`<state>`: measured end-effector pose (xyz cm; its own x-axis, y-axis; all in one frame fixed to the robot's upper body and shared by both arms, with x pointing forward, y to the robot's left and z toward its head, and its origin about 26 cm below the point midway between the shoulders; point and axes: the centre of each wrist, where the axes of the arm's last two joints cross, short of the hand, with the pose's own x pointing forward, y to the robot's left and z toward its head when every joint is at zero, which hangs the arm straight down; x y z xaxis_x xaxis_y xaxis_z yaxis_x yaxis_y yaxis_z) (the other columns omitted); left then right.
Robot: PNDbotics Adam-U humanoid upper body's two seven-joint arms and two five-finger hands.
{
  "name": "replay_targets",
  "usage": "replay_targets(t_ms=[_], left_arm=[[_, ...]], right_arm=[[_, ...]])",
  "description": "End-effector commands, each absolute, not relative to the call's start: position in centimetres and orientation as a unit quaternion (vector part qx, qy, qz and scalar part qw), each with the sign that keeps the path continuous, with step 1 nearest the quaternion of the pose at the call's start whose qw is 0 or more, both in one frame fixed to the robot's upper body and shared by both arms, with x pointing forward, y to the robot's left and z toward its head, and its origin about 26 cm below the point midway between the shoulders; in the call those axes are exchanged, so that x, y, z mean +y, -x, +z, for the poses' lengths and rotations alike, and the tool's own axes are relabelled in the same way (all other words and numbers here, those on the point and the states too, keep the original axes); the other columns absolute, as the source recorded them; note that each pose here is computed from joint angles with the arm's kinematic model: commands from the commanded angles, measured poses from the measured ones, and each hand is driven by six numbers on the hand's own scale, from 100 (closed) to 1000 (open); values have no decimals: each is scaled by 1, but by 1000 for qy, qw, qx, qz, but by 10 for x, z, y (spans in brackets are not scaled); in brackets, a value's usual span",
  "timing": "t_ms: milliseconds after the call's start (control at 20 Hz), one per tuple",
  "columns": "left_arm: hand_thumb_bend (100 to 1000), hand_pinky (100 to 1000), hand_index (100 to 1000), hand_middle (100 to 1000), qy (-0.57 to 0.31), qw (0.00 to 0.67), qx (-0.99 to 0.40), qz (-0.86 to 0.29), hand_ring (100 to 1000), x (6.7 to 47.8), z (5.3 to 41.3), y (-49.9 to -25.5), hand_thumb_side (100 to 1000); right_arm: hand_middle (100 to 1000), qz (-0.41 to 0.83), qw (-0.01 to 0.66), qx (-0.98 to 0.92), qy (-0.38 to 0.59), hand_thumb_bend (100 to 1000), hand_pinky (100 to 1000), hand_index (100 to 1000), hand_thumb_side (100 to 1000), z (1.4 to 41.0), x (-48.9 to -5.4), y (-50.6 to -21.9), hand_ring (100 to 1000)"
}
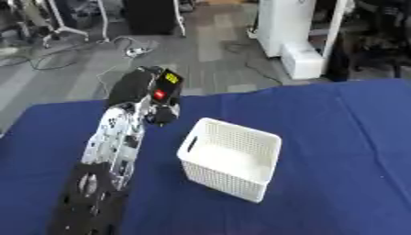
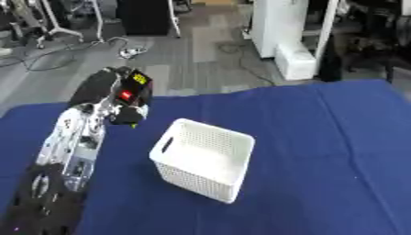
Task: Pick up objects on the table and place them in the box.
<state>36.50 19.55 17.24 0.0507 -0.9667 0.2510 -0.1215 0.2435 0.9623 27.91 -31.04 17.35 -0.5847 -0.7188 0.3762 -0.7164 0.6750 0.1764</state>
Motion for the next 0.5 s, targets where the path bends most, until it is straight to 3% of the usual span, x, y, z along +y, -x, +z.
replay_targets(t_ms=[50,500], left_arm=[[100,100,447,525,-480,514,-596,-389,329,191,192,-361,234],[100,100,465,528,-416,496,-631,-429,336,177,193,-356,252]], right_arm=[[320,17,207,-892,-401,100,179,485,1000,183,-313,-279,311],[320,16,205,-891,-403,100,179,485,1000,186,-312,-279,311]])
